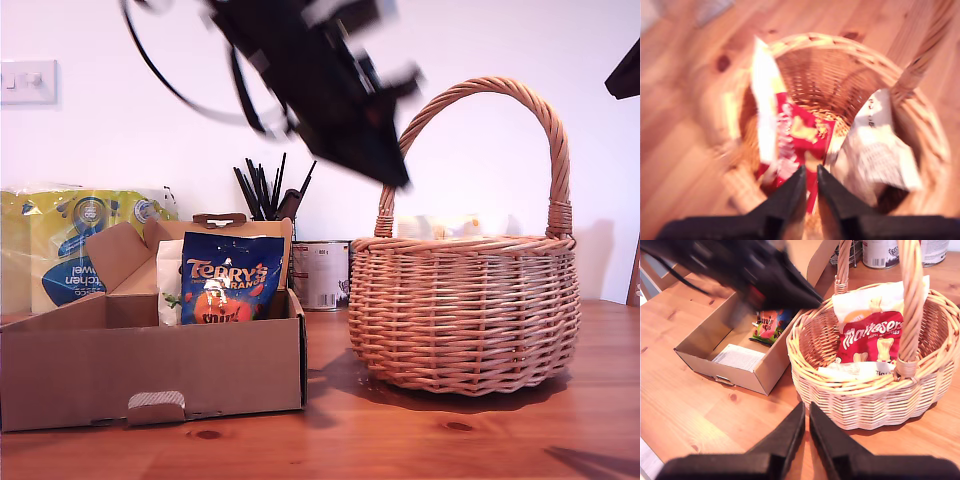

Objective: Move the bags of Easter eggs from the cardboard box on the left into the woven basket on the right side.

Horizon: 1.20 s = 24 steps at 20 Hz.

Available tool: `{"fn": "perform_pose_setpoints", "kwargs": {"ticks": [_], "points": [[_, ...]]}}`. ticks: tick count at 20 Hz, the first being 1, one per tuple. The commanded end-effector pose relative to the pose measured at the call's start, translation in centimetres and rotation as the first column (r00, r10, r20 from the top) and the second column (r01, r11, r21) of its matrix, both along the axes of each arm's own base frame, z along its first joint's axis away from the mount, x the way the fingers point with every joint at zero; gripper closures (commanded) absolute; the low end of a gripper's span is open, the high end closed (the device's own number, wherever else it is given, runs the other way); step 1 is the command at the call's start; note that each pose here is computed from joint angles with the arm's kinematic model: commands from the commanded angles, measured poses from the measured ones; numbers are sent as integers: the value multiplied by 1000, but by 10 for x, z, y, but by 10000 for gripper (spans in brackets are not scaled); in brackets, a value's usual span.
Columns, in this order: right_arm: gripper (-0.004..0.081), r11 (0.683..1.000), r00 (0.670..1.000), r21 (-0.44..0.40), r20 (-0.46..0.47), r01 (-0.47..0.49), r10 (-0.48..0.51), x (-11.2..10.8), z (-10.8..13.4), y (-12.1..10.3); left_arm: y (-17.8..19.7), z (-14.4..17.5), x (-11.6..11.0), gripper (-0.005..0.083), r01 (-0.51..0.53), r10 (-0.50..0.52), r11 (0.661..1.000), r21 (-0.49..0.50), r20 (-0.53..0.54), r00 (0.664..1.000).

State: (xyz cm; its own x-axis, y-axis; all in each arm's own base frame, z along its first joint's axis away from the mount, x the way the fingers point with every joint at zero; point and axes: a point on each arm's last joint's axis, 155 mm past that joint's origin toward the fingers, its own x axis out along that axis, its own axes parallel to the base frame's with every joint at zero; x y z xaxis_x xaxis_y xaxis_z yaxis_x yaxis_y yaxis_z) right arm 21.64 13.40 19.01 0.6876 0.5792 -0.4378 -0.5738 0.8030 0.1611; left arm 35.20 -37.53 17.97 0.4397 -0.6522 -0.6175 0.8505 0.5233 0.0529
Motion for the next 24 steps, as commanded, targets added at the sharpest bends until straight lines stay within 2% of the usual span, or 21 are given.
{"fn": "perform_pose_setpoints", "kwargs": {"ticks": [1,5,8,11,14,15,16,17,18,21,23,24], "points": [[783,1000,1000,5,17,-12,12,0,7,2,12,-7,2,792,-18,19,1000,22,-20,1000],[783,1000,1000,-11,20,-16,16,-1,5,1,43,8,19,793,-66,66,998,2,-24,998],[783,1000,1000,-15,23,-17,17,-1,5,1,68,9,27,793,-41,42,999,16,-23,999],[783,1000,1000,-16,23,-15,15,-1,5,1,106,-1,37,793,44,-45,995,94,10,999],[783,1000,1000,-16,20,-15,15,-1,4,1,147,-7,61,767,51,-68,981,188,88,994],[783,1000,1000,-16,20,-15,15,-1,4,1,155,-5,67,654,53,-77,978,200,118,990],[783,1000,1000,-16,20,-15,15,-1,4,1,161,-2,74,425,48,-79,977,207,149,986],[783,1000,1000,-16,20,-15,15,-1,4,1,168,1,82,242,36,-80,974,225,187,979],[783,1000,1000,-16,20,-15,15,-1,4,1,173,3,87,183,19,-69,972,234,208,976],[783,1000,1000,-15,24,-15,15,0,5,1,173,5,89,187,60,-129,962,266,251,959],[783,1000,1000,-15,27,-15,15,0,6,1,176,-4,90,187,48,-114,959,278,227,967],[783,1000,1000,-15,27,-15,15,0,6,1,181,-11,96,187,5,-67,958,285,208,976]]}}
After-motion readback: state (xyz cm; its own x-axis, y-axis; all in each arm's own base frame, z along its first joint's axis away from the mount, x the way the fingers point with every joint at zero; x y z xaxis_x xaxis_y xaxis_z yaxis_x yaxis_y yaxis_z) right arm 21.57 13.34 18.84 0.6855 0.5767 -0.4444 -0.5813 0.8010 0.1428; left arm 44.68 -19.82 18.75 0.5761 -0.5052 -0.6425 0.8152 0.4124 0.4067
